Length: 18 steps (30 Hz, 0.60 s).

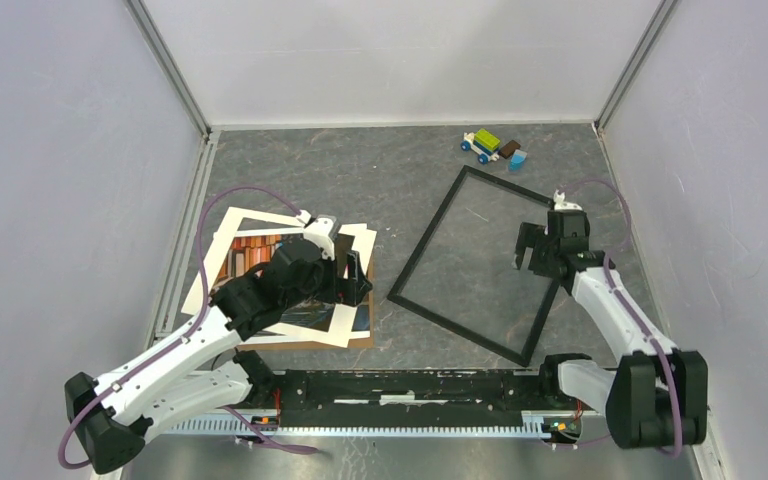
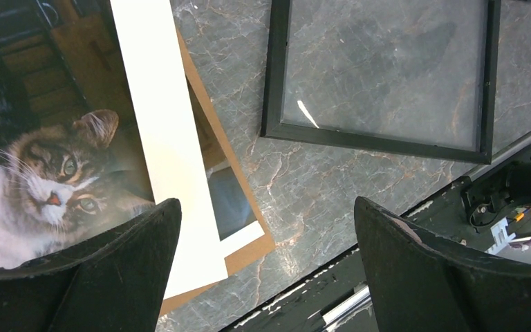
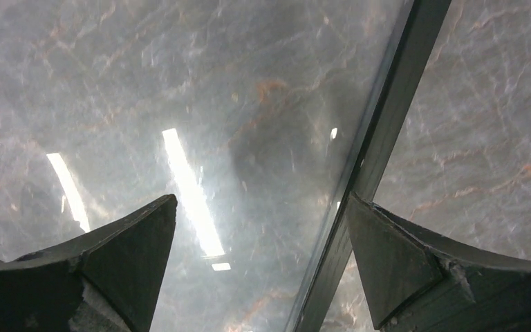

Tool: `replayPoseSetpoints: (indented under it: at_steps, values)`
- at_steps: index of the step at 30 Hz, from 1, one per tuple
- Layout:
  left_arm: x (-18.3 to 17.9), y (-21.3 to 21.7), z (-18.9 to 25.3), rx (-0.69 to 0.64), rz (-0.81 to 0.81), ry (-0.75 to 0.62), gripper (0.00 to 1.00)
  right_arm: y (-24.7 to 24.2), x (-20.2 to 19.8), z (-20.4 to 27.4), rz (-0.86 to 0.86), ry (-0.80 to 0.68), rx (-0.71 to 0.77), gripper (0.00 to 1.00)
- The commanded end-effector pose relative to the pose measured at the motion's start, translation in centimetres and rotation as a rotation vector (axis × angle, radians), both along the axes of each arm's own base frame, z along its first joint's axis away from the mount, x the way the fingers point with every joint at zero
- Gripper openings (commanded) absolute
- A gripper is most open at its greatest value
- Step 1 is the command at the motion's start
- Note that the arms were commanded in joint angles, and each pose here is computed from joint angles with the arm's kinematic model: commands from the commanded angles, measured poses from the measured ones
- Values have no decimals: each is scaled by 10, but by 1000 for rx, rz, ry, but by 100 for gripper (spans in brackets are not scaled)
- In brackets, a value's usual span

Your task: Put the photo into the frame

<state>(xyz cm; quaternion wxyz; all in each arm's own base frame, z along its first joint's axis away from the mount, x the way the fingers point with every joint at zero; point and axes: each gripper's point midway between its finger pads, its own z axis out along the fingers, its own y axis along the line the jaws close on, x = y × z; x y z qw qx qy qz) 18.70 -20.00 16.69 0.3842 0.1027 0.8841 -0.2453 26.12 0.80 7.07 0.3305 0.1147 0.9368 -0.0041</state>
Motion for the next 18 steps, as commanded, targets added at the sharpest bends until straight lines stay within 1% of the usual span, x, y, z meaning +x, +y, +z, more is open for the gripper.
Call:
replayPoseSetpoints:
  at_steps: [1, 4, 5, 8, 11, 12, 14, 15, 18]
  values:
    - [9, -1, 27, 19, -40, -97, 100, -16, 55, 33, -21, -137, -8, 98]
    - [9, 0, 28, 13, -31, -98, 100, -27, 74, 42, -61, -185, -20, 98]
    - [10, 1, 28, 14, -24, -100, 100, -25, 80, 46, -57, -200, -2, 98]
    - [17, 7, 26, 43, 29, -96, 100, 12, 103, 58, 86, -235, 128, 98]
    - [27, 19, 15, 82, 114, -35, 100, 76, 118, 65, 304, -223, 210, 98]
    - [32, 27, 12, 91, 161, -11, 100, 94, 121, 62, 356, -202, 231, 98]
    - [37, 45, 3, 92, 278, 65, 100, 145, 125, 68, 486, -196, 323, 98]
    - [38, 55, -1, 80, 339, 105, 100, 173, 127, 74, 545, -205, 374, 98]
    - [34, 67, -24, -40, 463, 254, 100, 263, 124, 81, 739, -160, 541, 98]
